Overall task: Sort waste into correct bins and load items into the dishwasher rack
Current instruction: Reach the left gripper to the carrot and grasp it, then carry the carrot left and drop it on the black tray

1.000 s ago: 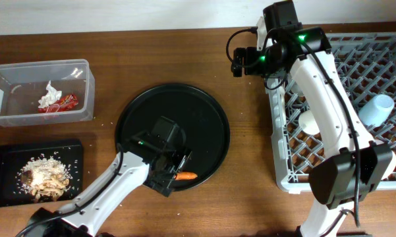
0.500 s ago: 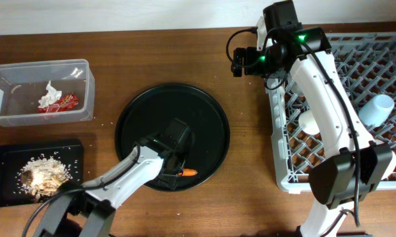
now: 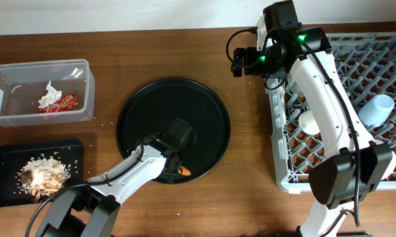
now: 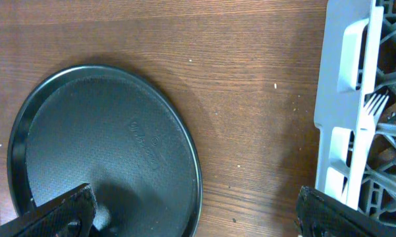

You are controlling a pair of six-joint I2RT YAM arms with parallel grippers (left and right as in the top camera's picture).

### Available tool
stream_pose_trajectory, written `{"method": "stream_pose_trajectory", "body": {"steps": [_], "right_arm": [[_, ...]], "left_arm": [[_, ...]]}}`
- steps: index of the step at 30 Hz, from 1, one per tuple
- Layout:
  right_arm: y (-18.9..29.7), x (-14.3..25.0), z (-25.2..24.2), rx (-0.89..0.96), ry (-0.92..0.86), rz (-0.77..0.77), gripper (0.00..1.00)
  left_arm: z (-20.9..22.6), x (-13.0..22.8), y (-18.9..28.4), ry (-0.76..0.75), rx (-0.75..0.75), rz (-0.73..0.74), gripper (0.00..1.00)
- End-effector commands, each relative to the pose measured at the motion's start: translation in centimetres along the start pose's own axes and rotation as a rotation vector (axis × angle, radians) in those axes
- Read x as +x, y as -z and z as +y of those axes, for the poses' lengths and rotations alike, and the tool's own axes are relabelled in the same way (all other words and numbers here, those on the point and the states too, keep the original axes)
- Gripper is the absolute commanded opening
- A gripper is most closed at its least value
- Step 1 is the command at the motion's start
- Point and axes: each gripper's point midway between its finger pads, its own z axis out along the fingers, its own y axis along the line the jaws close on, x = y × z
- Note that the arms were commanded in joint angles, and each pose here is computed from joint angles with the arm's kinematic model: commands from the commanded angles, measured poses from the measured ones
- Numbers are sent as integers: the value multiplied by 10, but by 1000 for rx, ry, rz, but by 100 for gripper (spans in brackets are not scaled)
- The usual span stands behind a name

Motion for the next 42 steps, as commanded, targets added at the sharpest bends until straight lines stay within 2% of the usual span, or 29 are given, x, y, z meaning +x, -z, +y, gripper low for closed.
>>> {"method": "stream_pose_trajectory", "body": {"steps": [1,5,6,10,14,18,19,21,22,23,25,27,28,30,34,37,39,40,42], "right_arm": [[12,-6,3,-8,-4,-32,99],[12,-6,3,-9,-4,-33,99],[12,-6,3,-9,-4,-33,99],[12,-6,3,-9,-4,-33,99],[12,-6,3,-9,-4,-33,99],[12,-6,3,-9,-4,-33,99],[12,-6,3,-8,-4,-32,99],[12,-6,3,-9,-4,-33,99],[12,-6,3,-8,-4,-32,99],[12,-6,3,-8,-4,-32,99],[12,-6,3,-9,-4,-33,99],[12,-6,3,-8,-4,-32,99],[12,-6,3,-8,-4,-32,99],[12,-6,3,-9,-4,-33,99],[12,-6,3,-8,-4,-32,99],[12,-6,3,-8,-4,-32,99],[12,-6,3,-8,-4,-32,99],[12,-6,3,-9,-4,-33,99],[12,-6,3,-9,-4,-33,99]], "left_arm": [[8,-8,-10,-2,-32,-42,34],[19,-9,-6,-6,-74,-46,30],[18,-10,-3,-5,-69,-46,25],[16,-11,17,-2,-28,-41,25],[6,-27,40,-111,55,-45,25],[15,-103,81,-50,139,-123,25],[24,-141,97,40,177,-185,25],[52,-194,105,209,158,-265,26],[67,-212,105,280,133,-288,26],[94,-245,105,402,82,-361,27],[128,-280,107,526,9,-469,27],[149,-307,109,529,-36,-535,27],[156,-325,110,478,-46,-570,35],[162,-345,108,380,-72,-604,35],[163,-351,86,326,-113,-569,37],[132,-348,105,299,29,-501,41],[106,-329,133,266,167,-401,48],[88,-302,146,234,284,-292,52],[67,-257,162,196,435,-117,52]]}}
